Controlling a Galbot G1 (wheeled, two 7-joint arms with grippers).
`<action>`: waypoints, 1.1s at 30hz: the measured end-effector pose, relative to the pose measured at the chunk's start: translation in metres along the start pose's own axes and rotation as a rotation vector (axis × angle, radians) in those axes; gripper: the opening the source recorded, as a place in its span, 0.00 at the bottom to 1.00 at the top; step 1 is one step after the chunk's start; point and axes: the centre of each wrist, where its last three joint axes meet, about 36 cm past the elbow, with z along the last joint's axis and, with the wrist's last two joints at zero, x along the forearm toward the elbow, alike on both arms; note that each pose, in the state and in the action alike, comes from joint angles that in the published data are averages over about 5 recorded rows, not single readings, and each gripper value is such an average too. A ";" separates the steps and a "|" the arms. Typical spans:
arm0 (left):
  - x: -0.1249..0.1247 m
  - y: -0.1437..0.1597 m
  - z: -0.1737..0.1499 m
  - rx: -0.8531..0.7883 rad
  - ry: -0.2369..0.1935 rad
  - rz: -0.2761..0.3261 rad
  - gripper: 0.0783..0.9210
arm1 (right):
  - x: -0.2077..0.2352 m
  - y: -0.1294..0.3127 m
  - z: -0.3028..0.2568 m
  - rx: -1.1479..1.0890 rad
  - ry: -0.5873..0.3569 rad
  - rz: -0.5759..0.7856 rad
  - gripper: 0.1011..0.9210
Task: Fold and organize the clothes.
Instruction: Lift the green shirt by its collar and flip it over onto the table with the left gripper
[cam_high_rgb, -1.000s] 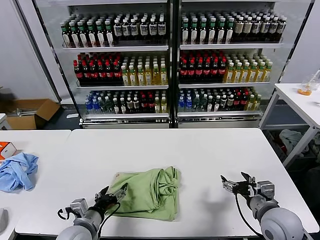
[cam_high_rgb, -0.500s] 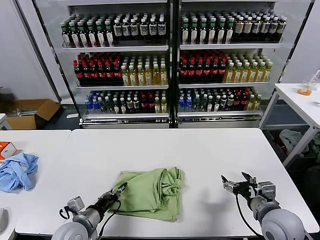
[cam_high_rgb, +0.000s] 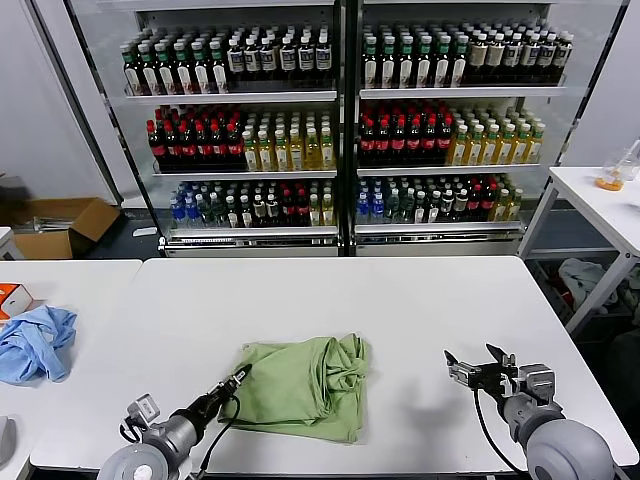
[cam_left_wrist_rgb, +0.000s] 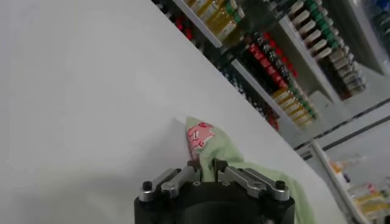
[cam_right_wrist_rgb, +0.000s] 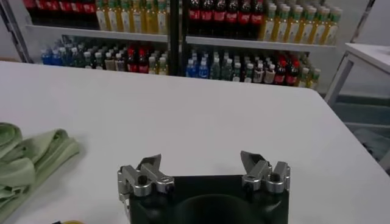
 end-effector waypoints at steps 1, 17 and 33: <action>0.001 0.000 -0.001 0.015 -0.004 0.008 0.15 | 0.000 0.000 0.000 0.000 -0.001 0.000 0.88; 0.075 0.034 -0.072 0.133 -0.204 -0.017 0.08 | 0.002 -0.002 -0.004 -0.013 -0.015 -0.002 0.88; 0.081 0.012 -0.057 -0.026 -0.187 -0.057 0.40 | 0.000 0.000 -0.003 -0.017 -0.015 -0.005 0.88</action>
